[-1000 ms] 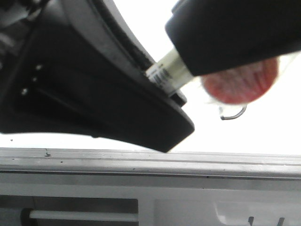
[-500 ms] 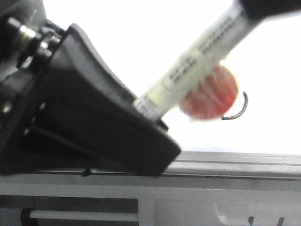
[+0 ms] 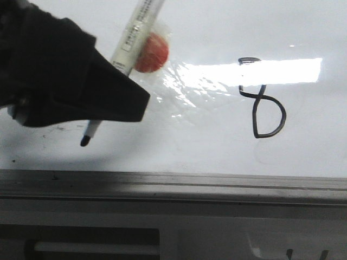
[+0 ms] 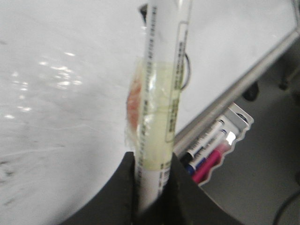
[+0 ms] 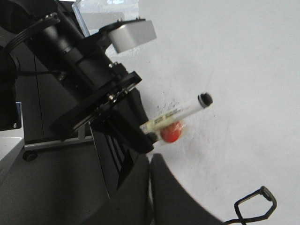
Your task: Write number 8 on whiteboard
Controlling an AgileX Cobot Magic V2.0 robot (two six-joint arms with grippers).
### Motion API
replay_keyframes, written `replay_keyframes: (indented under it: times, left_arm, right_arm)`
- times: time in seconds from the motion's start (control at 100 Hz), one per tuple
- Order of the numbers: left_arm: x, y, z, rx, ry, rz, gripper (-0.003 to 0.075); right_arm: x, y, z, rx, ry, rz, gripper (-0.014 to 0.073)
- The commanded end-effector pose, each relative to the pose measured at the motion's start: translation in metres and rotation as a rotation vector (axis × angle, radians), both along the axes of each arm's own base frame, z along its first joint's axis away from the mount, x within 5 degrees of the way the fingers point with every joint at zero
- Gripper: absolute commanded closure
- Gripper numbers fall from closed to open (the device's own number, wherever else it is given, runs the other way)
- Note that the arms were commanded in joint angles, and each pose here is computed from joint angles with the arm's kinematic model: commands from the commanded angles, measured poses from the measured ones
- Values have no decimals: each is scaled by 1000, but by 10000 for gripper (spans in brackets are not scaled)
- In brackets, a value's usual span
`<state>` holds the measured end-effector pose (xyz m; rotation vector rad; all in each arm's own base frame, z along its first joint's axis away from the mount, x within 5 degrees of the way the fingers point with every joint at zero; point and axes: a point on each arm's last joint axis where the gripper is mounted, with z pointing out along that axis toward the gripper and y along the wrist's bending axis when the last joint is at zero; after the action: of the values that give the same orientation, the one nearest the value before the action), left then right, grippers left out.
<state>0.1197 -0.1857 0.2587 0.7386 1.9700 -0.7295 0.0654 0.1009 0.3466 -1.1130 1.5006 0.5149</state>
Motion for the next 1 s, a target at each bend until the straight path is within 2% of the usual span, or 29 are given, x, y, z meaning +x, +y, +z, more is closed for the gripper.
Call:
replay_keyframes:
  times: [0.0,0.23,0.6,0.83,0.99]
  left_arm:
    - [8,4,14,-46,-40,102,741]
    - [18,5,6,-64,7,237,741]
    - [40,-14,7,-40,-24,344,741]
    - [51,-18,-5,16,-44,412,741]
    - [54,-21,-13,-11,11,462,741]
  right_arm:
    - [1,0,13,99,-60,-16,648]
    - [3,1,13,138,-84,-23,648]
    - [3,1,14,144,-89,-23,648]
    - [3,1,15,155,-96,-25,648]
    - [3,1,15,157,-97,-26,648]
